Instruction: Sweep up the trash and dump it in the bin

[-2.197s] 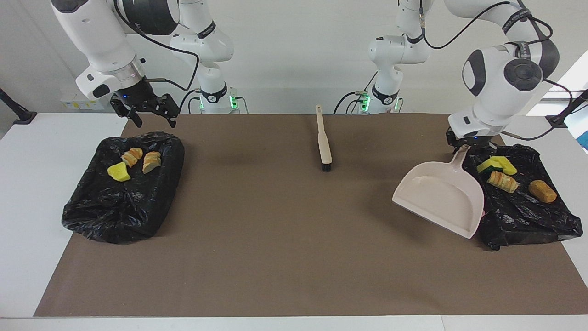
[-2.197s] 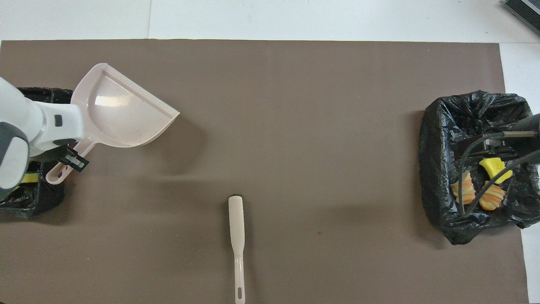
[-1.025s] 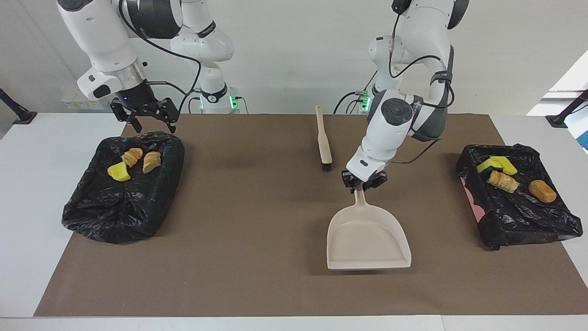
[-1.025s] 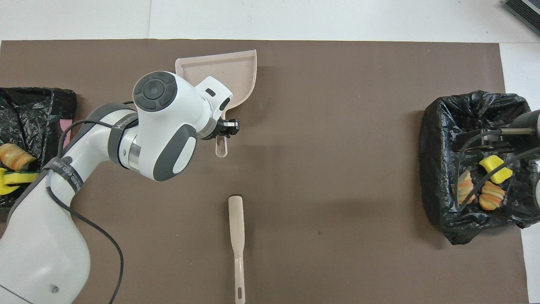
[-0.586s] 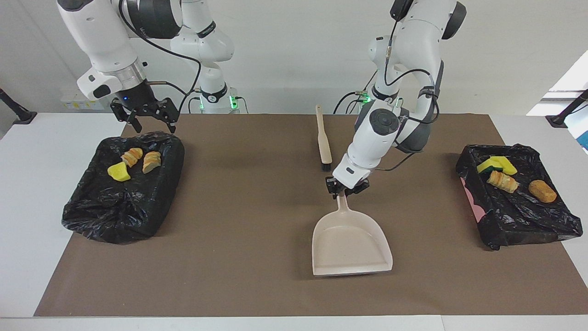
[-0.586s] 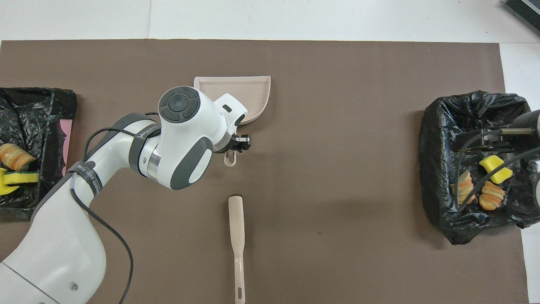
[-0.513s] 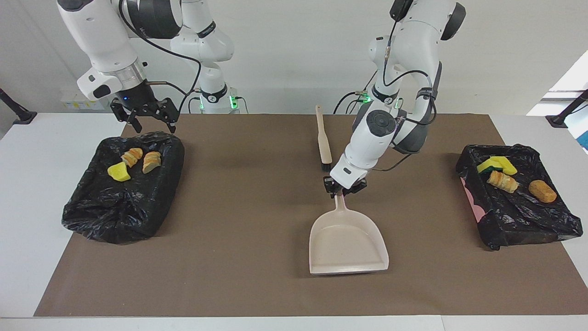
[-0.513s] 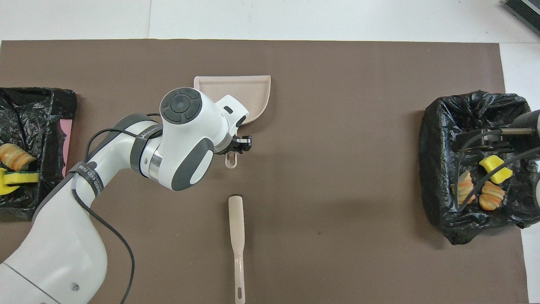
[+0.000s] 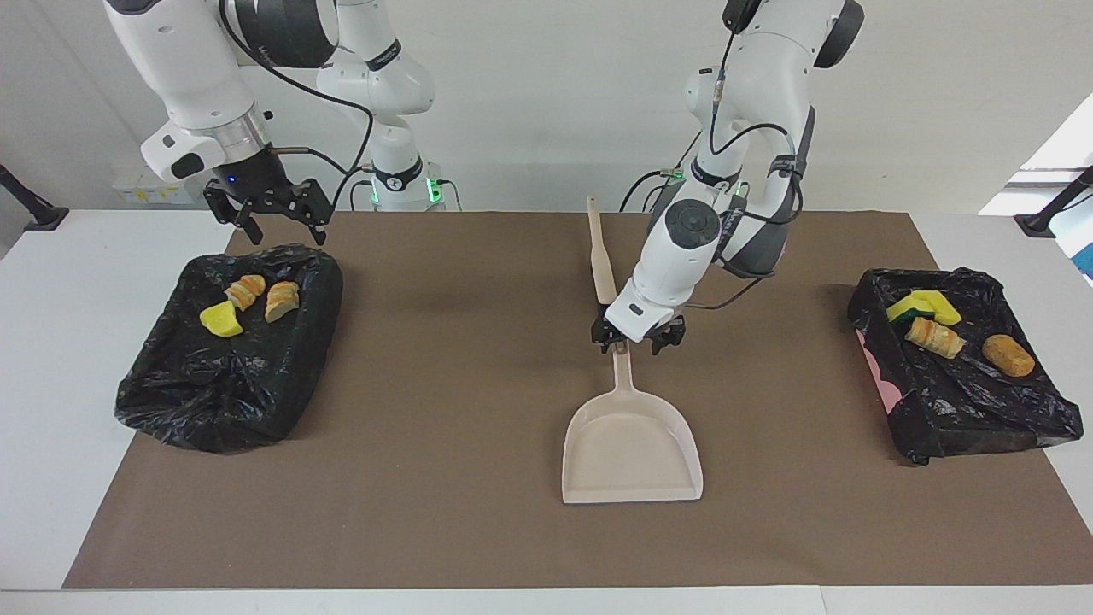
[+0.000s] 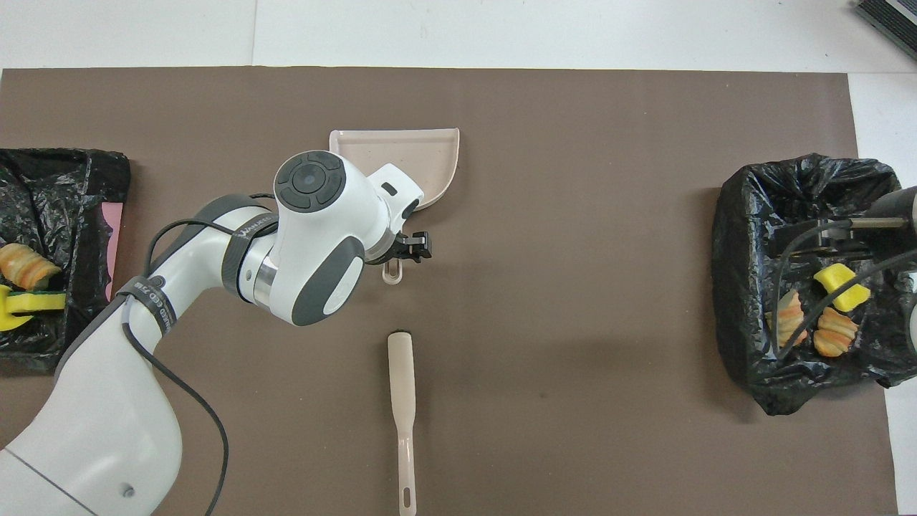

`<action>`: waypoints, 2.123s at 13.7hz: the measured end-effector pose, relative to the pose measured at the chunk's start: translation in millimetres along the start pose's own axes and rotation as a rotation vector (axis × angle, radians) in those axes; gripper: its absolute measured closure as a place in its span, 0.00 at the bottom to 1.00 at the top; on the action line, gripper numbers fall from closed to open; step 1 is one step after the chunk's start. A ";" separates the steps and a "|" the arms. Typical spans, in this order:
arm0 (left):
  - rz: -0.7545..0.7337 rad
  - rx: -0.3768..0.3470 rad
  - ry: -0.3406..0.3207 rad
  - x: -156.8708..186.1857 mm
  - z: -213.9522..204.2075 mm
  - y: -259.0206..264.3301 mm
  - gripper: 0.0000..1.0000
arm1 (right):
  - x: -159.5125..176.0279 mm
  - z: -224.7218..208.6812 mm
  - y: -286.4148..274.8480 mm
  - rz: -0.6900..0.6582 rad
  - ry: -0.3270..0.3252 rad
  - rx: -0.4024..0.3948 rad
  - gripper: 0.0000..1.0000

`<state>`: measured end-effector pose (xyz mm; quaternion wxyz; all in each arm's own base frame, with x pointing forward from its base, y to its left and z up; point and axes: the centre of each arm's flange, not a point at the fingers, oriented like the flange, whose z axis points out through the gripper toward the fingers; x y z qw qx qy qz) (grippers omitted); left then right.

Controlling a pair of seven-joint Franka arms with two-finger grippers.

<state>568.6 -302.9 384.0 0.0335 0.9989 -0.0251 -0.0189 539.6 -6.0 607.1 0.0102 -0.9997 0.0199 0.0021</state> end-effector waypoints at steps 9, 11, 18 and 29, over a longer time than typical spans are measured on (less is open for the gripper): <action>0.096 0.119 0.099 -14.3 -190.8 -214.6 0.00 | 20.4 -4.2 -23.3 -0.039 -0.061 -0.025 0.00; 0.114 0.114 0.094 -19.6 -223.9 -238.9 0.00 | 20.4 -4.0 -23.1 -0.038 -0.061 -0.025 0.00; 0.120 0.034 0.052 -38.7 -279.2 -273.3 0.00 | 20.5 -4.1 -20.9 -0.034 -0.061 -0.025 0.00; 0.120 0.025 0.052 -58.3 -291.2 -272.7 0.00 | 20.6 -4.2 -19.2 -0.031 -0.061 -0.025 0.00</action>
